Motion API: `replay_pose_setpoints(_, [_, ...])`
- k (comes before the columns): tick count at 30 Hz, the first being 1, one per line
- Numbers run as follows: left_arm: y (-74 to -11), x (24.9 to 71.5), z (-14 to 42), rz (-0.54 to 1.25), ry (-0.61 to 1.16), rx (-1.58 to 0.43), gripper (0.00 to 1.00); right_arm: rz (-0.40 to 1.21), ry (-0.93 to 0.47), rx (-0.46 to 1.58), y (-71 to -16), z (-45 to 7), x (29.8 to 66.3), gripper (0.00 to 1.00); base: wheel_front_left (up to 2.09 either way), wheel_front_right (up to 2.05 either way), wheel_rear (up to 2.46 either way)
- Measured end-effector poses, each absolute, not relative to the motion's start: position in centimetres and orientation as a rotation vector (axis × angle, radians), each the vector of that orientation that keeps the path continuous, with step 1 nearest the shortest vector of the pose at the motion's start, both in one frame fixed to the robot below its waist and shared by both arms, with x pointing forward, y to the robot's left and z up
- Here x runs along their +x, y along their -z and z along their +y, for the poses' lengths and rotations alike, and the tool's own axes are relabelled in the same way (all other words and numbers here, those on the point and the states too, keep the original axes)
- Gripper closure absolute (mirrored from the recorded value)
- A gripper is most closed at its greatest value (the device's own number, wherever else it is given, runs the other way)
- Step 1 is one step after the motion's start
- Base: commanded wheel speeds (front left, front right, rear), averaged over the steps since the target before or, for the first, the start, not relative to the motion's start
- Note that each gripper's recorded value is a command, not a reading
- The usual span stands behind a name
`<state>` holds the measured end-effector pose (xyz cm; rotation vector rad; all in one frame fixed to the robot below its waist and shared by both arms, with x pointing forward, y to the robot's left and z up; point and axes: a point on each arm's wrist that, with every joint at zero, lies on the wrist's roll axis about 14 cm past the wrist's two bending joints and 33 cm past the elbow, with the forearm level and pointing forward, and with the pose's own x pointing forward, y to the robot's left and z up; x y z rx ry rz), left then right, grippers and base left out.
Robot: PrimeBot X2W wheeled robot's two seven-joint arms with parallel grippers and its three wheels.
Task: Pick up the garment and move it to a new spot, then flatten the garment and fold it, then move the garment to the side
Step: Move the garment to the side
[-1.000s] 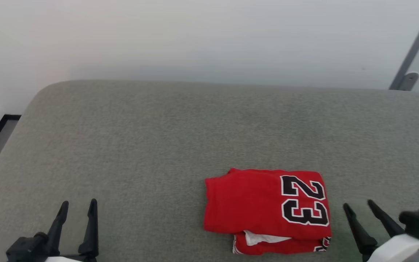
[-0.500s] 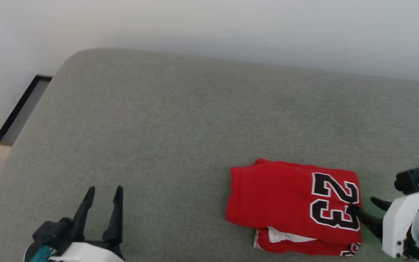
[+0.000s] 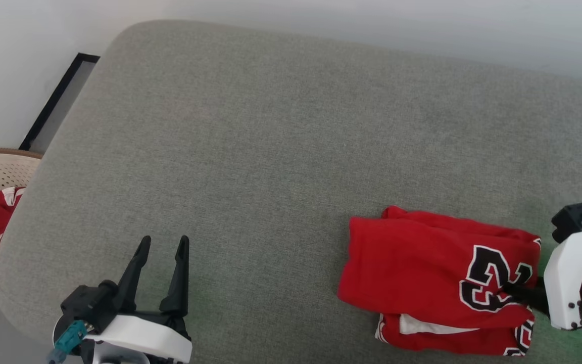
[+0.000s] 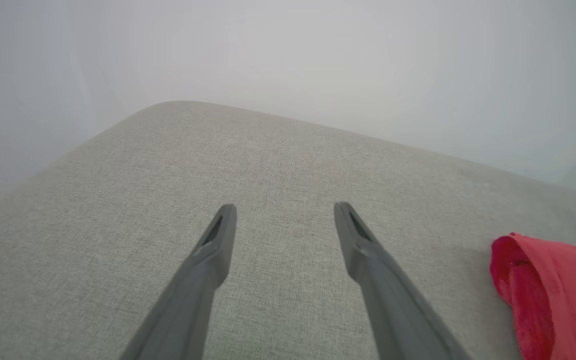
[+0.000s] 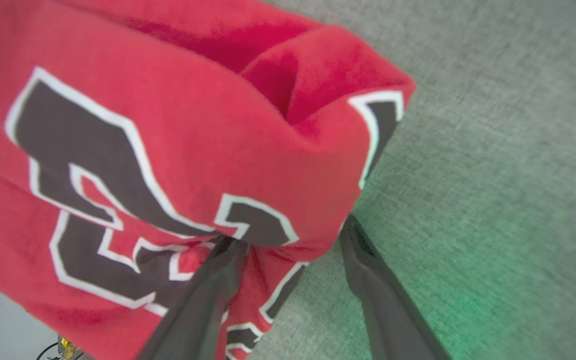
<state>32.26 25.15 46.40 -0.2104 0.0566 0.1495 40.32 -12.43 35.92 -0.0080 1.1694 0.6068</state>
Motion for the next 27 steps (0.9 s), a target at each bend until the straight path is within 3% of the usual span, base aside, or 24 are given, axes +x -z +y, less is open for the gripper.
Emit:
replay_pose_setpoints(1, [-46.4, 32.4, 25.2, 0.057, -0.149, -0.209, 0.00, 1.174, -0.614, -0.013, -35.9, -12.3, 40.4, 1.00, 0.00, 0.00, 0.00])
replay_pose_setpoints(12, [-48.0, 36.2, 24.0, 0.009, -0.065, -0.187, 0.00, 1.052, -0.587, 0.019, -38.8, -13.4, 42.8, 1.00, 0.00, 0.00, 0.00])
replay_pose_setpoints(27, [-50.0, 44.8, 13.5, -0.054, 0.299, -0.156, 0.00, 0.792, -0.239, -0.090, -45.5, -27.4, 47.2, 1.00, 0.00, 0.00, 0.00])
